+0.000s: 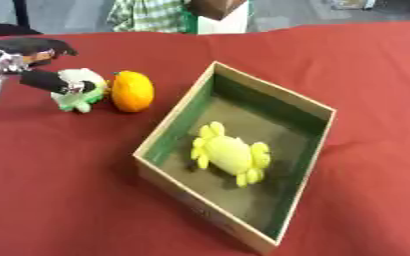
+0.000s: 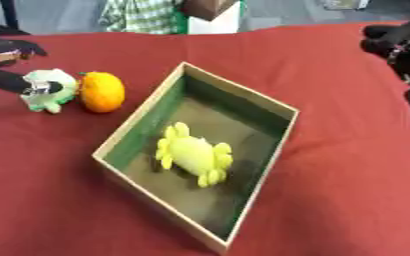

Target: Pick up objects on the table and place them in the box.

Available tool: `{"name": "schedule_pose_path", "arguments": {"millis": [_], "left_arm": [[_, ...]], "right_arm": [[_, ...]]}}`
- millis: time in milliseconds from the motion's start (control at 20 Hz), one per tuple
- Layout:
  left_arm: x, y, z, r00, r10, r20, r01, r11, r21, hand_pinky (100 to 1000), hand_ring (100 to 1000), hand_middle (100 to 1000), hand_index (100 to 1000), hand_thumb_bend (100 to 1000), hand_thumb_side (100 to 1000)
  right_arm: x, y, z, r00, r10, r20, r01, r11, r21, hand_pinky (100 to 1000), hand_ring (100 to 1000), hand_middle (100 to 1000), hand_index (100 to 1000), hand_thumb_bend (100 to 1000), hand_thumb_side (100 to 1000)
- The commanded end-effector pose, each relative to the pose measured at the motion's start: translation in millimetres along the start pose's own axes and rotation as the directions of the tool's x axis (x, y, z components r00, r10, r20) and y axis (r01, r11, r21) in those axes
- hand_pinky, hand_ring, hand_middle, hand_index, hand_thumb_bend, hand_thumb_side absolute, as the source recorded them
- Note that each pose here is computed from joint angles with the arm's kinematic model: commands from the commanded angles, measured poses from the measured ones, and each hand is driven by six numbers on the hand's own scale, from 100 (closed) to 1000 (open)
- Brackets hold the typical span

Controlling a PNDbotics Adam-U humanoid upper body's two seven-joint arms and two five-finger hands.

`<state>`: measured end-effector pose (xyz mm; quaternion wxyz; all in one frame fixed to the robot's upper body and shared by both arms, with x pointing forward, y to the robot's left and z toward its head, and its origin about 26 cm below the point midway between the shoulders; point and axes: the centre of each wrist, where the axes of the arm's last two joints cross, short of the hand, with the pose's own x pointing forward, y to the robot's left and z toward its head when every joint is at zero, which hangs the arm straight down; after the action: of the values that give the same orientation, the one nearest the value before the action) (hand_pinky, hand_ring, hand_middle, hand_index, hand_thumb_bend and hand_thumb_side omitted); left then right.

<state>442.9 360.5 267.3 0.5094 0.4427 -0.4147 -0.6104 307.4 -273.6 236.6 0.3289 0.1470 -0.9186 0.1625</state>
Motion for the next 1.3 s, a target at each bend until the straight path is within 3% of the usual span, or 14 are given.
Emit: {"name": "schedule_pose_path", "arguments": {"millis": [50, 400, 600, 750, 900, 1100, 1150, 1250, 1300], "left_arm": [[-9.6, 7.6, 0.5, 0.998, -0.025, -0.053, 0.025, 1.000, -0.003, 833, 929, 1000, 1000, 561, 851], [-12.4, -8.1, -12.2, 0.992, -0.056, -0.109, 0.050, 0.997, -0.059, 816, 915, 988, 1000, 572, 832], [-9.9, -9.4, -14.3, 0.992, -0.060, -0.108, 0.056, 0.998, -0.040, 787, 893, 939, 1000, 500, 824], [-7.2, -11.6, -16.5, 0.992, -0.063, -0.112, 0.060, 0.998, -0.027, 773, 882, 921, 1000, 457, 773], [-5.5, -14.4, -18.8, 0.991, -0.063, -0.120, 0.062, 0.998, -0.011, 754, 869, 901, 1000, 357, 707], [-5.3, -16.3, -20.0, 0.991, -0.060, -0.122, 0.060, 0.998, -0.002, 754, 869, 901, 1000, 357, 707], [-5.0, -15.7, -20.0, 0.991, -0.059, -0.120, 0.060, 0.998, 0.002, 718, 836, 853, 961, 163, 654], [-3.2, -9.9, -17.7, 0.994, -0.043, -0.104, 0.046, 0.998, 0.035, 714, 832, 849, 955, 154, 657], [-3.4, -7.2, -16.0, 0.994, -0.033, -0.102, 0.038, 0.998, 0.050, 691, 812, 825, 928, 100, 592]], "right_arm": [[6.7, -1.4, -2.5, 1.000, 0.028, 0.014, -0.028, 0.999, 0.018, 844, 798, 572, 910, 100, 691], [5.8, -0.7, -2.0, 1.000, 0.026, 0.010, -0.026, 0.999, 0.020, 847, 799, 571, 911, 100, 687], [5.4, -0.5, -1.6, 1.000, 0.026, 0.006, -0.026, 0.999, 0.019, 848, 800, 570, 912, 100, 684], [4.7, 0.3, -1.3, 1.000, 0.022, 0.003, -0.022, 1.000, 0.018, 849, 800, 570, 912, 100, 682], [4.5, 0.3, -1.0, 1.000, 0.020, 0.004, -0.020, 1.000, 0.014, 849, 801, 570, 912, 100, 683], [4.5, 0.1, -0.8, 1.000, 0.020, 0.005, -0.020, 1.000, 0.012, 849, 801, 570, 912, 100, 683], [4.4, 0.2, -0.7, 1.000, 0.020, 0.004, -0.020, 1.000, 0.011, 851, 802, 570, 913, 100, 677], [3.8, 0.1, 0.4, 1.000, 0.021, -0.004, -0.021, 1.000, 0.008, 851, 803, 570, 913, 100, 676], [3.7, 0.0, 0.9, 1.000, 0.022, -0.007, -0.022, 1.000, 0.007, 851, 803, 570, 914, 100, 675]]}}
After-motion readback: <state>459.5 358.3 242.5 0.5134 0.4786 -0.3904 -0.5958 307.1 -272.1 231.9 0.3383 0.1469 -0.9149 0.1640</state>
